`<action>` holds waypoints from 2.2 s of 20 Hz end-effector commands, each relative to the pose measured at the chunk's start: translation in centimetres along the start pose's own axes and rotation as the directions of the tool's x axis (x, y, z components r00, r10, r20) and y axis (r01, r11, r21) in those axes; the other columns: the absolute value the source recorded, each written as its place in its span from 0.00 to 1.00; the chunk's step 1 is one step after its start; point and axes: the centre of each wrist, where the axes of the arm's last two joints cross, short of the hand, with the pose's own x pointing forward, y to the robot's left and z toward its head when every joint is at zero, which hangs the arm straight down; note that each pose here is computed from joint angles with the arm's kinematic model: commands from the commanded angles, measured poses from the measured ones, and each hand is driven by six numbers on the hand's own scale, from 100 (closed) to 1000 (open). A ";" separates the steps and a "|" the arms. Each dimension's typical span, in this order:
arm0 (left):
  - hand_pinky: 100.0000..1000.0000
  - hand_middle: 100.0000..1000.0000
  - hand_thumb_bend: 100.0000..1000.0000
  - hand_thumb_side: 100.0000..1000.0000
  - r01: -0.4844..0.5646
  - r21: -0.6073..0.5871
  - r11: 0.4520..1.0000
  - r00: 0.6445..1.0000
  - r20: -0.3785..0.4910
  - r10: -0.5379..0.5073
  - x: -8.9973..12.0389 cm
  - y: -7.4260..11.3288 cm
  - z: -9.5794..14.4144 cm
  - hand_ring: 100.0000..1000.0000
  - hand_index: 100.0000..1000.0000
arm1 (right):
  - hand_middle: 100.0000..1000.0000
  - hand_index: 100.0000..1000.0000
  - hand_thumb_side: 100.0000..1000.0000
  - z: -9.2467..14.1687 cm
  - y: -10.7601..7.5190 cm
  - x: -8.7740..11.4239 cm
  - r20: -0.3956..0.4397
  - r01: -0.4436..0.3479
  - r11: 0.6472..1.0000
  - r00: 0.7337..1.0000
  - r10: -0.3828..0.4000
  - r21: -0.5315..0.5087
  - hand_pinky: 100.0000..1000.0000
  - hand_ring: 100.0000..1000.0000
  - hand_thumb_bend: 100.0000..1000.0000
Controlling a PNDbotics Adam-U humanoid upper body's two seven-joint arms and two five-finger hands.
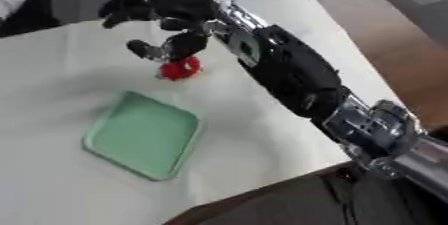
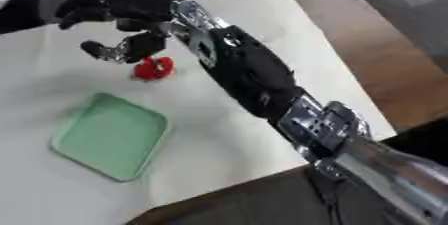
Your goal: Pick up objects on the table and place them in the box.
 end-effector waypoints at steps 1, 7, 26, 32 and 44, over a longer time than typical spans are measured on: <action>0.41 0.61 0.44 0.62 -0.004 0.015 1.000 1.000 0.027 0.004 0.4 0.4 -0.6 0.41 0.76 | 0.88 0.89 1.00 -0.3 0.0 0.1 0.016 -0.011 1.000 1.000 0.011 0.004 0.69 0.80 0.03; 0.41 0.61 0.44 0.62 -0.004 0.013 1.000 1.000 0.026 0.003 0.4 0.4 -0.6 0.41 0.76 | 0.87 0.88 1.00 -0.3 1.2 0.5 0.013 0.004 1.000 1.000 -0.004 0.003 0.68 0.79 0.03; 0.41 0.61 0.44 0.62 -0.022 0.023 0.999 0.999 0.030 0.022 0.6 0.2 -0.8 0.41 0.76 | 0.87 0.89 1.00 1.4 5.8 -0.6 -0.103 0.034 0.994 0.994 -0.023 0.108 0.68 0.79 0.01; 0.41 0.61 0.44 0.62 -0.048 0.038 0.998 0.998 0.037 0.047 1.0 -0.1 -1.1 0.41 0.76 | 0.90 0.92 0.96 1.3 5.7 -1.0 -0.100 -0.012 0.992 0.995 0.024 0.125 0.68 0.82 0.10; 0.41 0.60 0.44 0.62 -0.125 0.074 0.989 0.991 0.059 0.120 2.2 -1.0 -2.1 0.41 0.76 | 0.95 0.96 0.88 2.8 3.6 -3.0 -0.142 -0.151 0.978 0.975 0.172 0.146 0.79 0.89 0.15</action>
